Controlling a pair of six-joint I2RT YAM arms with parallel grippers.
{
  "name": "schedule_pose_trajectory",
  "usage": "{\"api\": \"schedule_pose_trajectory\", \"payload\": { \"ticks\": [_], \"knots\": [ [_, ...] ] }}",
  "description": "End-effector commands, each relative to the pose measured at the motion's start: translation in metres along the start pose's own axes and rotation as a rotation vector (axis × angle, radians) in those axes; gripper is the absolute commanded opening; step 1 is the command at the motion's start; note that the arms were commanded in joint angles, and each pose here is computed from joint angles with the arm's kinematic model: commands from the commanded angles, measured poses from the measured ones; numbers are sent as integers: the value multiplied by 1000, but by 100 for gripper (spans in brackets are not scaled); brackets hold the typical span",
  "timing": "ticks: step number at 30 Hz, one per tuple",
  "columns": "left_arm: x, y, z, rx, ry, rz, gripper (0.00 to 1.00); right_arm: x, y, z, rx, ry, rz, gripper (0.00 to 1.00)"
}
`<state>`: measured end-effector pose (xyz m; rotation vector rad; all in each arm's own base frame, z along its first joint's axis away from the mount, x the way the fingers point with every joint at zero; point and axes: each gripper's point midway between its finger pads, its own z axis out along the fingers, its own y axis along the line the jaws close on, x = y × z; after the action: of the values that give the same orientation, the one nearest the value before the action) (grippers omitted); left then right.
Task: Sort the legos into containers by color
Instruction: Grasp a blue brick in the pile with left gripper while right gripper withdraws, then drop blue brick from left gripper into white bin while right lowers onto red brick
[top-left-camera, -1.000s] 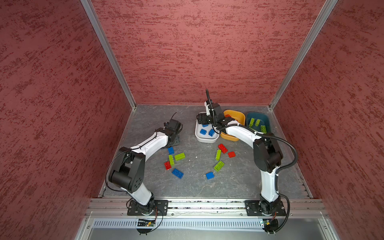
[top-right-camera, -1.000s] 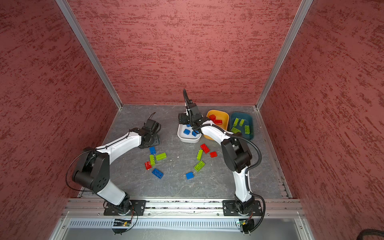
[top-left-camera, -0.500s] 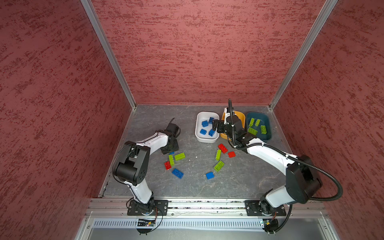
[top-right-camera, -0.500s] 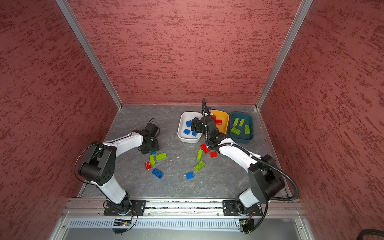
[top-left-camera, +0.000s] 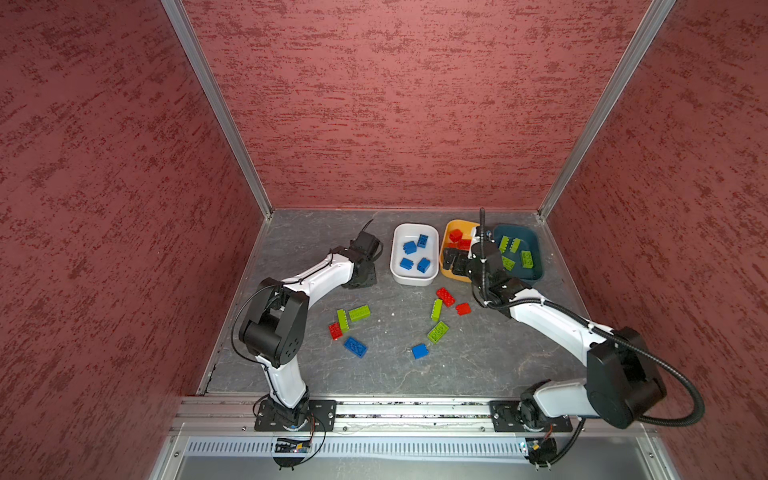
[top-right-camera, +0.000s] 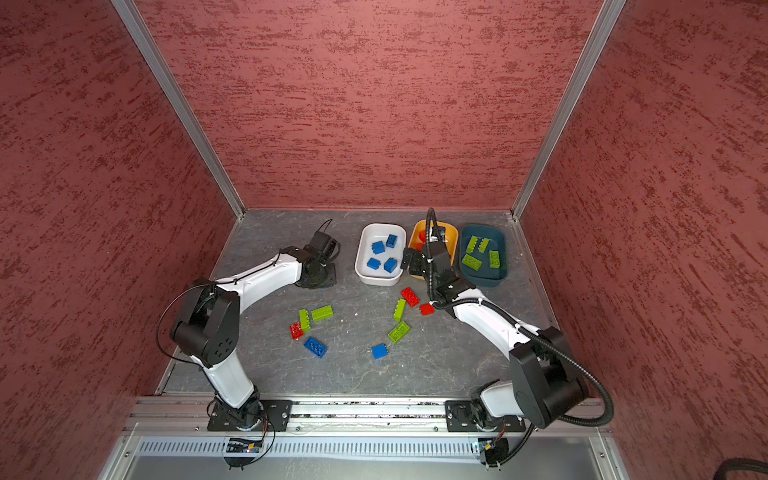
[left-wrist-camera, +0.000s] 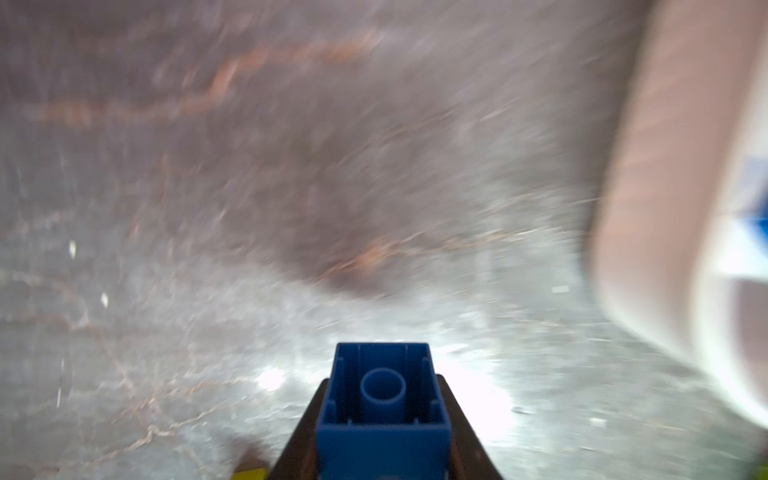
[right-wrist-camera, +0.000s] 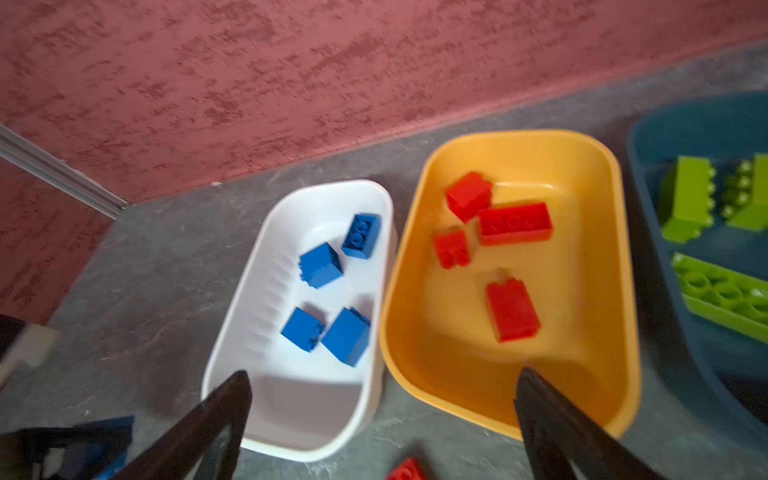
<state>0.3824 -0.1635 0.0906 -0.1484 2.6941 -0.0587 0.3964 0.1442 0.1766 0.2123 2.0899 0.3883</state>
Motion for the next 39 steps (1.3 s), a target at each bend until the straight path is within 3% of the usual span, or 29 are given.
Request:
{"api": "schedule_pose_trajectory", "payload": {
  "ticks": [1, 5, 10, 16, 23, 24, 28, 37, 39],
  "knots": [
    [-29, -40, -25, 105, -104, 75, 21, 37, -14, -10, -26, 144, 16, 99],
    [-54, -87, -30, 251, -142, 105, 22, 73, -26, -19, -22, 276, -15, 97],
    [-75, -134, -22, 374, -110, 132, 24, 108, -59, -27, 106, 368, -20, 93],
    [-97, -156, 1, 381, -109, 151, 26, 135, -65, -26, 111, 476, -39, 88],
    [-107, -175, 25, 388, -71, 200, 32, 147, -69, -20, 140, 558, -99, 74],
    [-106, -177, 25, 390, -63, 212, 35, 149, -69, -20, 147, 573, -114, 72],
    [-108, -178, 15, 392, -90, 253, 65, 157, -71, -17, 172, 618, -173, 71],
    [-119, -169, -32, 428, -172, 203, 99, 161, -69, -9, 202, 668, -232, 60],
    [-120, -163, -42, 415, -204, 187, 99, 163, -70, -10, 213, 667, -235, 57]
  ]
}}
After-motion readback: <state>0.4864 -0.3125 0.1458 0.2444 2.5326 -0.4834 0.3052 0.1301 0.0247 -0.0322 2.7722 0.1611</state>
